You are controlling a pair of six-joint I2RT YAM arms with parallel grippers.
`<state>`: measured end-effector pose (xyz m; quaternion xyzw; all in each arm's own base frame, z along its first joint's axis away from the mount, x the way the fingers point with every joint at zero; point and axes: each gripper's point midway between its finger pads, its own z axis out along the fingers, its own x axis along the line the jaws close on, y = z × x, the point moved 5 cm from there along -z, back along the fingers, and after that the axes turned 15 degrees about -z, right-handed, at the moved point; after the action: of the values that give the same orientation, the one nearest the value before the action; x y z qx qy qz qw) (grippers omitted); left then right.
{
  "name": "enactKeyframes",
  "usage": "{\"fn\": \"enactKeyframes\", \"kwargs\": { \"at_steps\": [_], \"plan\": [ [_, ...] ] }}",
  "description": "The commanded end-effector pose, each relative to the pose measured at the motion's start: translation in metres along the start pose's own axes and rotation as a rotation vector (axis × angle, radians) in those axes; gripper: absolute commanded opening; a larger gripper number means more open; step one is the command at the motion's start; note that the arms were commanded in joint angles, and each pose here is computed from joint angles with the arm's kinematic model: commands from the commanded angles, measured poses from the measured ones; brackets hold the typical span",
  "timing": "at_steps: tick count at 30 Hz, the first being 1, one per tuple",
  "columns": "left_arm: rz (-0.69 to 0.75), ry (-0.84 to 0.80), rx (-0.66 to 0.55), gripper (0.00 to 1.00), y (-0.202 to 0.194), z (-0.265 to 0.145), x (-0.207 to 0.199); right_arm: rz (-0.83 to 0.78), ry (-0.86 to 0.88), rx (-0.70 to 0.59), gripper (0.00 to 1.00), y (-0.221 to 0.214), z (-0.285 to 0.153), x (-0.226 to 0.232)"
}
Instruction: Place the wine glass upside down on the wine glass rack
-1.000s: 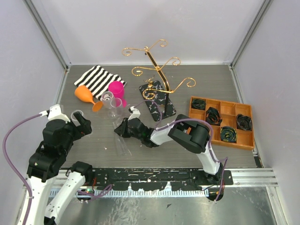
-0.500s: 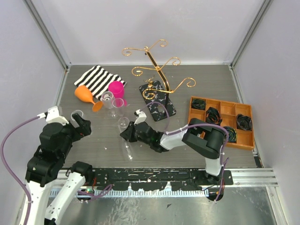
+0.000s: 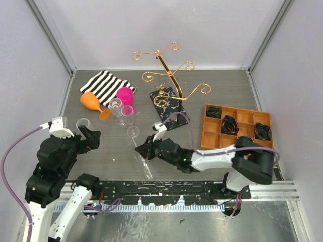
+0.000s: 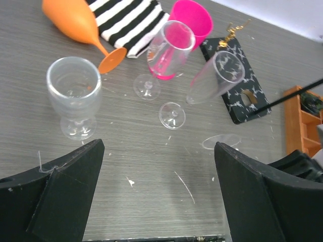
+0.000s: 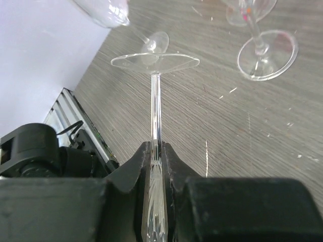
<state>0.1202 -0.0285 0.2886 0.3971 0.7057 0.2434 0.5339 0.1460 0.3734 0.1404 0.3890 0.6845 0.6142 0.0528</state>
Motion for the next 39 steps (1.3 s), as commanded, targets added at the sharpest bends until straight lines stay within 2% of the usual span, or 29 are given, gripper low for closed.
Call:
{"fn": "enactKeyframes", "kwargs": {
  "at_steps": [1,8,18,24,28,32,36,39],
  "plan": [
    [0.047,-0.157,-0.003,0.98,0.007,-0.007,-0.021,-0.106,0.032,-0.112,0.01,0.032,-0.032,0.004],
    [0.065,-0.148,-0.010,0.98,0.008,-0.006,-0.020,-0.226,-0.001,-0.148,0.01,0.037,-0.079,-0.013],
    [0.060,-0.194,0.038,0.98,0.006,0.000,-0.031,-0.378,-0.007,-0.353,0.01,0.057,-0.144,-0.036],
    [0.053,-0.231,0.095,0.98,0.007,0.008,-0.045,-0.483,0.049,-0.484,0.05,0.084,-0.174,-0.029],
    [0.039,-0.280,0.168,0.98,0.006,0.015,-0.060,-0.475,0.034,-0.556,0.05,0.104,-0.190,-0.027],
    [-0.037,-0.316,0.209,0.99,0.005,0.023,-0.075,-0.440,0.055,-0.630,0.01,0.122,-0.201,-0.018],
    [-0.124,-0.373,0.251,0.93,0.001,0.035,-0.091,-0.431,0.052,-0.634,0.01,0.136,-0.199,-0.011],
    [-0.119,-0.378,0.275,0.92,-0.008,0.045,-0.102,-0.425,0.052,-0.645,0.01,0.145,-0.197,-0.006]
  ]
}}
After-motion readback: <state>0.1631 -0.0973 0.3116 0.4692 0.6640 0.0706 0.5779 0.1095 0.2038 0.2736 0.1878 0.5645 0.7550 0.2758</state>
